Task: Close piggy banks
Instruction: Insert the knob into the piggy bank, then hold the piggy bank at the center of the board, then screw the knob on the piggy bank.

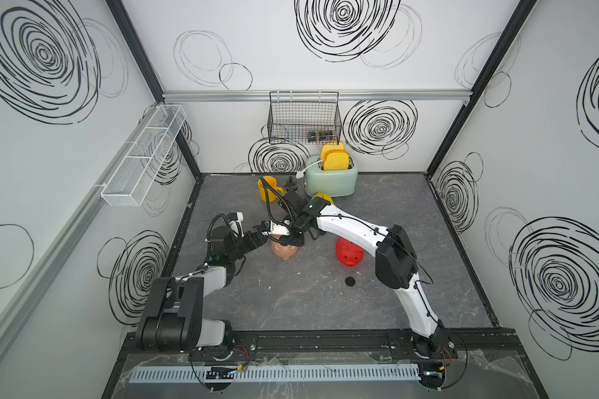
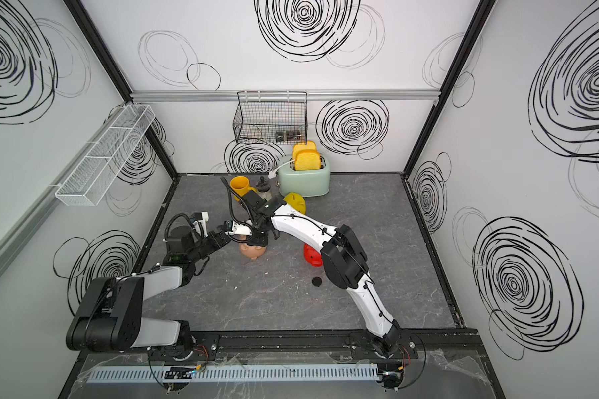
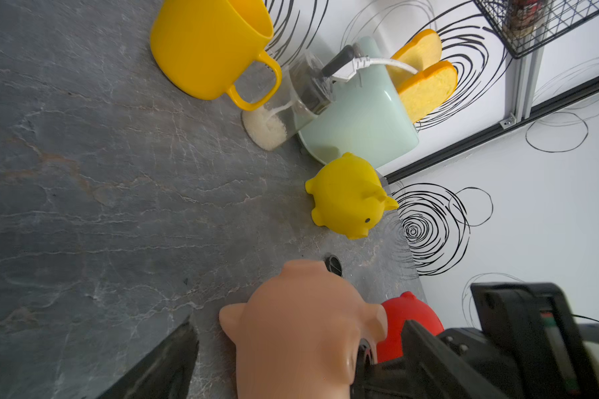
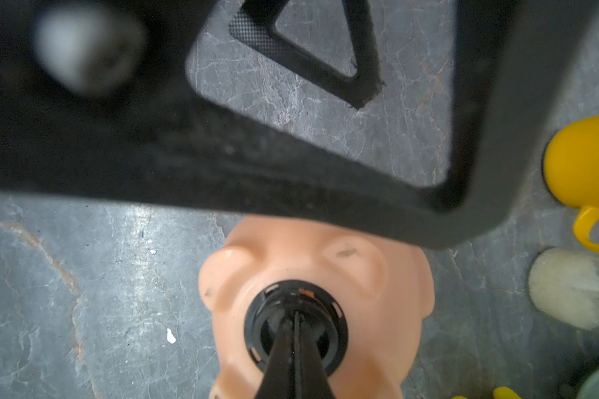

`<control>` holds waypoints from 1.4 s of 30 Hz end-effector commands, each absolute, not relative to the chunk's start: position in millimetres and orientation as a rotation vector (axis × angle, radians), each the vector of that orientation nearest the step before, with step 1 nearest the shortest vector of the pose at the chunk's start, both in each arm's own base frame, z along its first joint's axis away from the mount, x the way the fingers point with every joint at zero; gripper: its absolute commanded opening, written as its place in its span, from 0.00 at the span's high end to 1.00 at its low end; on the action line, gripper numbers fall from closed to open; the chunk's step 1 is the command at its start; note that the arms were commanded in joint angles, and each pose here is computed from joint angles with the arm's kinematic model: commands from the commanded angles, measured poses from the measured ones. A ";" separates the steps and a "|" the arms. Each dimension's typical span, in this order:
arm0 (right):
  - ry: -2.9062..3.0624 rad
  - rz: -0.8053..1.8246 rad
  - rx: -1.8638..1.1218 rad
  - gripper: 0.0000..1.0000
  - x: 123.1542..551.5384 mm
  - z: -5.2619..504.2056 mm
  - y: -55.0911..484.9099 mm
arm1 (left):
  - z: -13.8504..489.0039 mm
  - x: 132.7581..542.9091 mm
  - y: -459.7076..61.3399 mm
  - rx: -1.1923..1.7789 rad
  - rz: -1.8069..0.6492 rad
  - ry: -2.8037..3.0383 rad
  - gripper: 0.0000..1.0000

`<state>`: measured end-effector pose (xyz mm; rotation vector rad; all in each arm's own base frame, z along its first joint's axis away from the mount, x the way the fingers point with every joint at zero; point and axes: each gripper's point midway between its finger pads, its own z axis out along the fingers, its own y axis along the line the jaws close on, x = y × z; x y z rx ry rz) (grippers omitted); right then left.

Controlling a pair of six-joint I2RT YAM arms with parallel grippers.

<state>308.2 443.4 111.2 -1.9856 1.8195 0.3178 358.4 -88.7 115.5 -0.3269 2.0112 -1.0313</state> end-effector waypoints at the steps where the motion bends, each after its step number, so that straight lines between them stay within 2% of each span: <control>1: 1.873 0.298 -2.065 1.00 296.1 85.8 437.7 | 128.8 360.6 -97.0 -0.252 -1.062 1.957 0.04; 13: 1.869 0.272 -2.100 1.00 294.1 78.6 432.7 | 134.5 360.7 -111.8 -0.192 -1.119 1.936 0.01; 42: 1.837 0.191 -2.143 1.00 295.6 73.4 420.7 | 119.3 370.7 -143.9 -0.112 -1.182 1.992 0.05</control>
